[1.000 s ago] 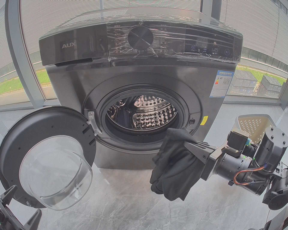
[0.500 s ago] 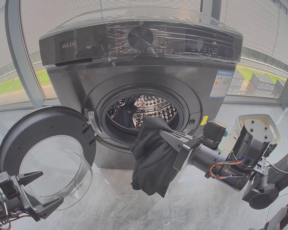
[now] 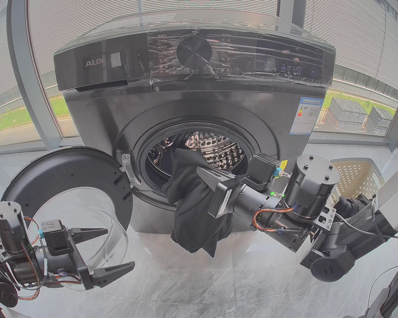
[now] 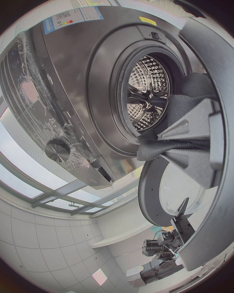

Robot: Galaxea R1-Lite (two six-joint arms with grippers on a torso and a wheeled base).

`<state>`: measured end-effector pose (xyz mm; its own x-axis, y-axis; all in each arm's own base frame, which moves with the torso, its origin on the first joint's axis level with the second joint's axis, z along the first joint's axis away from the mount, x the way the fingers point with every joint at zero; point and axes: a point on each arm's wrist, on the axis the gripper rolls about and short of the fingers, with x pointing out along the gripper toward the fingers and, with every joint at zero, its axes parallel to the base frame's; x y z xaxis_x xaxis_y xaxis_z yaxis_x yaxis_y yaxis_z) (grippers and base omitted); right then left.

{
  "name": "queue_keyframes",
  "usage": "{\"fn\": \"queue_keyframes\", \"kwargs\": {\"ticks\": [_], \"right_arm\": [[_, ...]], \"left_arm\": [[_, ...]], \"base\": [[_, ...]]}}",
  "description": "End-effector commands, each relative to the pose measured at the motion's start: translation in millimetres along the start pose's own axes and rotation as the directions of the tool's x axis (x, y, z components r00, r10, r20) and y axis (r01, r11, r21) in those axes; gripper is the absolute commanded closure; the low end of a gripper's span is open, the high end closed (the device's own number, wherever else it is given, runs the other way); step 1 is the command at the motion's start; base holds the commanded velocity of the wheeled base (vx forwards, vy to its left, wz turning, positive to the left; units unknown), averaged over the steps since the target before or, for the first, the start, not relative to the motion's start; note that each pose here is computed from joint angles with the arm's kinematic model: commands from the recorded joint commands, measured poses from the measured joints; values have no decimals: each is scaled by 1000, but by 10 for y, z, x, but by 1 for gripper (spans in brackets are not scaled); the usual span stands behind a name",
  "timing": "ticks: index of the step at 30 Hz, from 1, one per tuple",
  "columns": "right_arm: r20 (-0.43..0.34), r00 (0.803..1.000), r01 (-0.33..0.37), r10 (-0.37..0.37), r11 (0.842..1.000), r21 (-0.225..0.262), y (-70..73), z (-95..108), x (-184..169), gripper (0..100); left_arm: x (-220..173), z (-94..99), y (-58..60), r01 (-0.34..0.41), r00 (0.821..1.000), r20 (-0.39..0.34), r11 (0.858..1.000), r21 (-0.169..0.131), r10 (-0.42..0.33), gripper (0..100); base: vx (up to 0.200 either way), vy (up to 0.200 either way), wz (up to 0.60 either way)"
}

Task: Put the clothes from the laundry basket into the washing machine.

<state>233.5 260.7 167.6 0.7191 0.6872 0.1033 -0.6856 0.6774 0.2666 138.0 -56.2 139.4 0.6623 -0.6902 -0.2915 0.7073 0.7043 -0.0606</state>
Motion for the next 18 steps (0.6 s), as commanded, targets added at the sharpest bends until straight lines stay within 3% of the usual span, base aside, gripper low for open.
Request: {"fn": "queue_keyframes", "kwargs": {"ticks": [1, 5, 9, 18], "right_arm": [[-3, 1000, 5, -5, 1000, -1, -24, -127, 219, 100], [21, 1000, 0, 0, 1000, -1, -8, -84, 272, 100], [32, 999, 10, -10, 1000, 0, -12, -77, 302, 100], [42, 999, 20, -20, 1000, -3, -42, -52, 306, 100]], "left_arm": [[376, -115, 79, 23, 995, -94, 999, -42, -27, 0], [511, -130, 35, 44, 993, -104, 998, -52, -49, 0], [664, -107, -13, 67, 991, -107, 992, -105, -78, 0], [932, -127, 6, 83, 988, -120, 989, -122, -98, 0]], "base": [[0, 0, 0], [0, 0, 0], [0, 0, 0], [0, 0, 0]]}}
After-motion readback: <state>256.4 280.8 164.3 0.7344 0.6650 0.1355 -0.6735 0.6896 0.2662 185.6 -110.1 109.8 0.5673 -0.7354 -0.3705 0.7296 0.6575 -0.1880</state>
